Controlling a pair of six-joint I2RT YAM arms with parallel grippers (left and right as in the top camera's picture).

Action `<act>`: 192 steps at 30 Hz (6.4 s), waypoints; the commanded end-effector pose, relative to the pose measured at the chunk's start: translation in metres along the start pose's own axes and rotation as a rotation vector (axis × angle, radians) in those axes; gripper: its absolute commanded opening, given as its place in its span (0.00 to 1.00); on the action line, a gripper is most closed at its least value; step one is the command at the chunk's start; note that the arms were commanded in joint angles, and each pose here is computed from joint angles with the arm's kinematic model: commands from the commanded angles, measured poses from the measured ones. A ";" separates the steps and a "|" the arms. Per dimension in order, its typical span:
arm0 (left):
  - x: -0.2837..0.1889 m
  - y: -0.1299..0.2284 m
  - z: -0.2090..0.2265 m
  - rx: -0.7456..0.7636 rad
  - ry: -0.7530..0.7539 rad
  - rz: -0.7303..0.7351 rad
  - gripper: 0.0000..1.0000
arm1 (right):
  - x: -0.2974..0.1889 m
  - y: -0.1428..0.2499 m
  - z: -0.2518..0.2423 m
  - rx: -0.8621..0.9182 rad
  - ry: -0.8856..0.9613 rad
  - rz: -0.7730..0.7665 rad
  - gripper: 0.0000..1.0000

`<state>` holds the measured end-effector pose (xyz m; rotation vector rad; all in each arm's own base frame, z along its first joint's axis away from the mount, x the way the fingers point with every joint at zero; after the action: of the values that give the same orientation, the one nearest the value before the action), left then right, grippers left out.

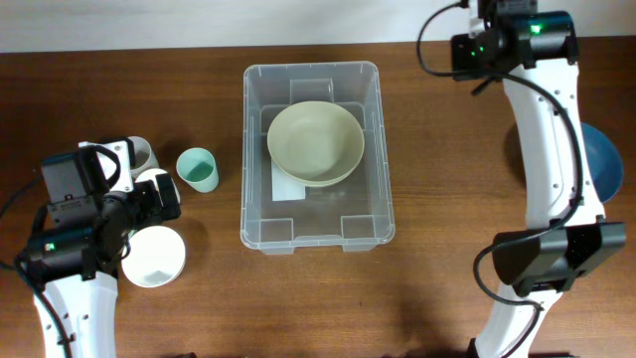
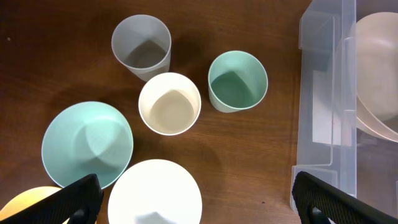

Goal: Pack container

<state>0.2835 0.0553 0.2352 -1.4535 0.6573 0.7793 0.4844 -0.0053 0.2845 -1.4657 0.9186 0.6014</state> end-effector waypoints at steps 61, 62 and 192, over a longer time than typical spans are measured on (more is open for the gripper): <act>-0.006 -0.005 -0.001 -0.017 0.010 -0.020 0.99 | 0.202 0.205 -0.153 0.434 0.302 0.322 0.07; -0.006 -0.005 0.000 -0.017 0.009 -0.020 0.99 | 0.202 0.205 -0.153 0.434 0.301 0.321 0.04; 0.198 -0.001 -0.083 0.194 0.107 0.569 0.39 | -0.031 0.094 -0.067 0.364 -0.173 0.092 0.99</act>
<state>0.4063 -0.0226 0.0745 -1.1667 1.2605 1.0184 0.3795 -0.0615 0.2675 -1.0453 0.9065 0.5770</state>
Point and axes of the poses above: each gripper's point midway between its finger pads, its own x axis out along the fingers, its own z axis along the line the jaws close on, y = z × x, the point moved 2 cm from there along -x, back along the fingers, and after that the axes turned 7 degrees about x, right-handed, at the moved point
